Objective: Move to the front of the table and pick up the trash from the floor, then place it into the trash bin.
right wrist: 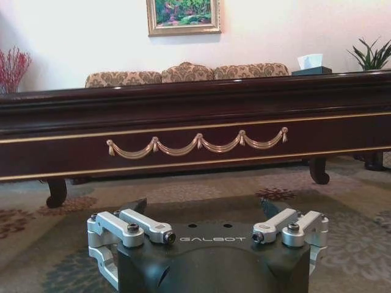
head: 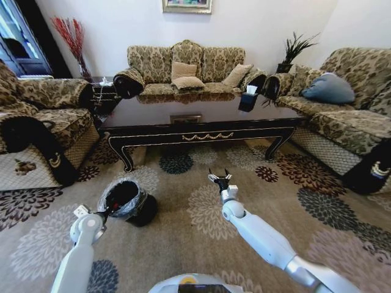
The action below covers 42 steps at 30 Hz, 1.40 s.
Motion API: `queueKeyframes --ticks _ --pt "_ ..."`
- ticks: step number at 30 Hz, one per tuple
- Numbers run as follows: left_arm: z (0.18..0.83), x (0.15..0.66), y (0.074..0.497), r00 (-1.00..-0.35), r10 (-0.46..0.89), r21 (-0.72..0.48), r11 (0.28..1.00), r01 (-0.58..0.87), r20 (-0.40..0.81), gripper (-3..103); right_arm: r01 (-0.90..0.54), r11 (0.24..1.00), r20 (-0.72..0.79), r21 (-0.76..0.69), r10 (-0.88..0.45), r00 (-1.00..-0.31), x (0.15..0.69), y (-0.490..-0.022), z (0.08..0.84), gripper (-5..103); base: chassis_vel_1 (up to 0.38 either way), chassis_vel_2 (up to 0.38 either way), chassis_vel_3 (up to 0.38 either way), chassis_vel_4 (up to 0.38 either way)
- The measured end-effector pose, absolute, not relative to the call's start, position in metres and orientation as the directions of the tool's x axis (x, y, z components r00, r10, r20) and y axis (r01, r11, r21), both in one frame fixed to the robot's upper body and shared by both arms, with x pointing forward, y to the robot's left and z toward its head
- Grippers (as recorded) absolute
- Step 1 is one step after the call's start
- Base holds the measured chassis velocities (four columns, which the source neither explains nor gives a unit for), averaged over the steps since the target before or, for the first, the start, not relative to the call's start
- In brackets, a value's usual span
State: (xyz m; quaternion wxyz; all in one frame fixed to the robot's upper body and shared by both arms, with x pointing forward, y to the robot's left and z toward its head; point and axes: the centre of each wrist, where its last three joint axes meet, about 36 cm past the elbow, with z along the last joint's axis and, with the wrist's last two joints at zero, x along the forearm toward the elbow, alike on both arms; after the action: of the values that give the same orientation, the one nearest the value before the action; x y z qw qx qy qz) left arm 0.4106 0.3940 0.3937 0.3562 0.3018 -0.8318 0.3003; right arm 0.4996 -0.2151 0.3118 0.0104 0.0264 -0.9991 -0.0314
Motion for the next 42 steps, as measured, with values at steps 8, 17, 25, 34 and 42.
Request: queueKeyframes --ticks 8,17,25,34,42 --pt "0.399 0.413 0.388 -0.572 -0.26 -0.3 0.646 -0.702 0.778 2 -0.059 0.997 0.021 0.05 -0.06 -0.998 0.505 -0.212 0.311 100 0.0 0.0 0.0 0.0" --pt "0.426 0.405 0.386 -0.583 -0.246 -0.311 0.655 -0.689 0.774 22 -0.06 0.997 0.033 0.052 -0.062 -0.998 0.507 -0.203 0.304 100 0.0 0.0 0.0 0.0" --pt "0.472 0.367 0.363 -0.638 -0.314 -0.251 0.73 -0.636 0.703 48 -0.039 0.997 0.024 0.074 -0.041 -0.999 0.501 -0.217 0.309 100 0.0 0.0 0.0 0.0" --pt "0.514 0.305 0.325 -0.758 -0.412 -0.105 0.843 -0.528 0.506 86 0.006 0.991 -0.043 0.135 0.012 -0.999 0.469 -0.248 0.355 100 0.0 0.0 0.0 0.0" --pt "0.493 0.249 0.3 -0.936 -0.319 0.04 0.948 -0.316 0.151 100 -0.069 0.996 -0.171 0.057 -0.059 -0.984 0.397 -0.312 0.383 100 0.0 0.0 0.0 0.0"
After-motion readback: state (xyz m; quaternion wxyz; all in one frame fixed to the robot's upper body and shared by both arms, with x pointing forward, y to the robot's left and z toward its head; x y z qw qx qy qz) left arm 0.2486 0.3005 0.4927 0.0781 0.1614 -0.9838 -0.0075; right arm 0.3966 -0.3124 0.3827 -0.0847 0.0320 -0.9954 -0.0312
